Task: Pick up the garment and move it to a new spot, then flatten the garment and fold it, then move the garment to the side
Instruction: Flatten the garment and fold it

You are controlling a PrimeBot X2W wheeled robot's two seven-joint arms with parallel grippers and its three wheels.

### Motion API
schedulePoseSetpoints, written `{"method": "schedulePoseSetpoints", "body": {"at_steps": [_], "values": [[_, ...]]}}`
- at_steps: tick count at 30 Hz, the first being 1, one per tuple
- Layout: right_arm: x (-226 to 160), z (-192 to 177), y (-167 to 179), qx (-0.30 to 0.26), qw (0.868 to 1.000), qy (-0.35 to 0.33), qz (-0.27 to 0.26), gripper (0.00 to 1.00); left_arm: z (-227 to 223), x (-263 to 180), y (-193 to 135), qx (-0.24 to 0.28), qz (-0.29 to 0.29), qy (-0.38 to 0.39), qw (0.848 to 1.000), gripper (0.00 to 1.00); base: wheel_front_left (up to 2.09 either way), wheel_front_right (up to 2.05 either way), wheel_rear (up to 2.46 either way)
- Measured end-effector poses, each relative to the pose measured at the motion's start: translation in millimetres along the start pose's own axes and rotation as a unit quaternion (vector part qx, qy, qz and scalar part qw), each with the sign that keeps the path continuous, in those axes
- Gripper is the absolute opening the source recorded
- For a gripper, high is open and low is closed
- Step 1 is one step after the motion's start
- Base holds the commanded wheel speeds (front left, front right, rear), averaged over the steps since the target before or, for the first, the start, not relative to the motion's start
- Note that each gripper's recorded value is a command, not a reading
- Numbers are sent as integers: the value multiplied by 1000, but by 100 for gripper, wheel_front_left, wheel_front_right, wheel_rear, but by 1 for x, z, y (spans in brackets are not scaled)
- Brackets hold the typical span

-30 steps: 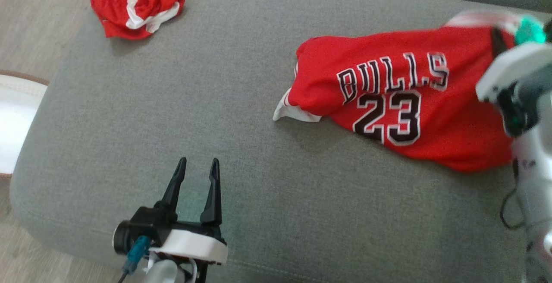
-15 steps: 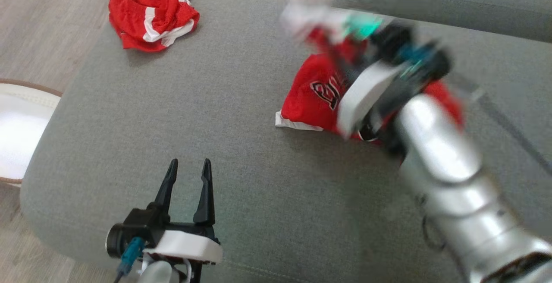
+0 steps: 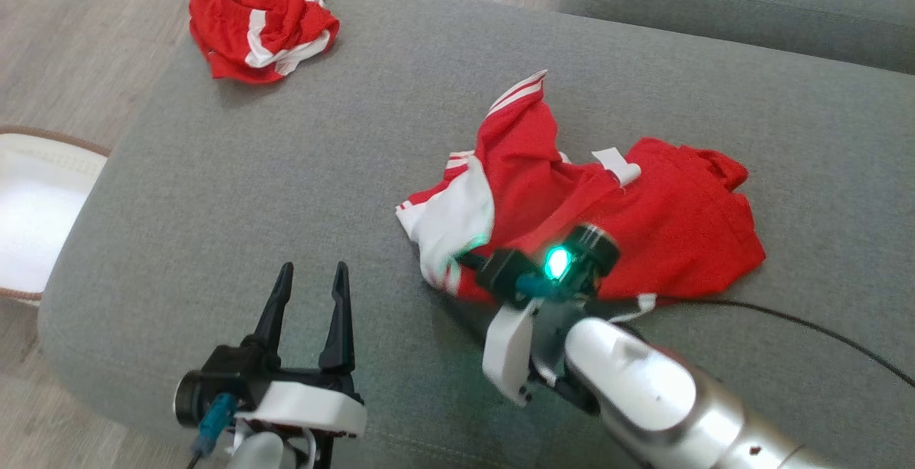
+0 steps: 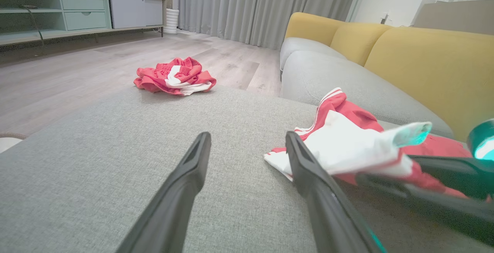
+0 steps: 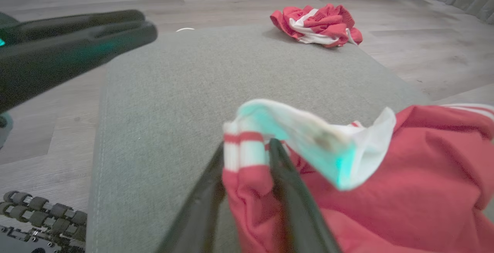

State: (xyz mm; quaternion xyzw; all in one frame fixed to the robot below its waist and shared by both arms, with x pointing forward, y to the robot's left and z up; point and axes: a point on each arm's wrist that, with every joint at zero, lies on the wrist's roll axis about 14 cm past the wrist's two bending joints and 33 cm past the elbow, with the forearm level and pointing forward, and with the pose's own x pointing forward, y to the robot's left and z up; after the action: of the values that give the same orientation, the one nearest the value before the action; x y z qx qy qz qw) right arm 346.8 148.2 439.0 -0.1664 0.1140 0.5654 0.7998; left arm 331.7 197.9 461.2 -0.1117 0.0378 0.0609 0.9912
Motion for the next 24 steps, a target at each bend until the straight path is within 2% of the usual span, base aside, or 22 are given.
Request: {"method": "schedulePoseSetpoints", "body": {"at_steps": [5, 9, 15, 20, 24], "values": [[-4, 0, 15, -6, 1000, -8, 16, 100, 0, 1, -1, -2, -2, 0, 1000, 100, 0, 0, 0], [-11, 11, 4, 20, 999, -40, -8, 100, -2, 0, -4, -4, -6, 2, 1000, 100, 0, 0, 0], [-32, 25, -60, 55, 989, -79, -110, 100, 2, 2, -12, -1, -19, -5, 1000, 100, 0, 0, 0], [-53, -1, -116, 79, 975, -54, -199, 100, 2, 4, -12, -1, -21, -6, 1000, 100, 0, 0, 0], [-64, -30, -142, 98, 966, -16, -237, 100, 0, 4, -9, -1, -15, -2, 1000, 100, 0, 0, 0]]}}
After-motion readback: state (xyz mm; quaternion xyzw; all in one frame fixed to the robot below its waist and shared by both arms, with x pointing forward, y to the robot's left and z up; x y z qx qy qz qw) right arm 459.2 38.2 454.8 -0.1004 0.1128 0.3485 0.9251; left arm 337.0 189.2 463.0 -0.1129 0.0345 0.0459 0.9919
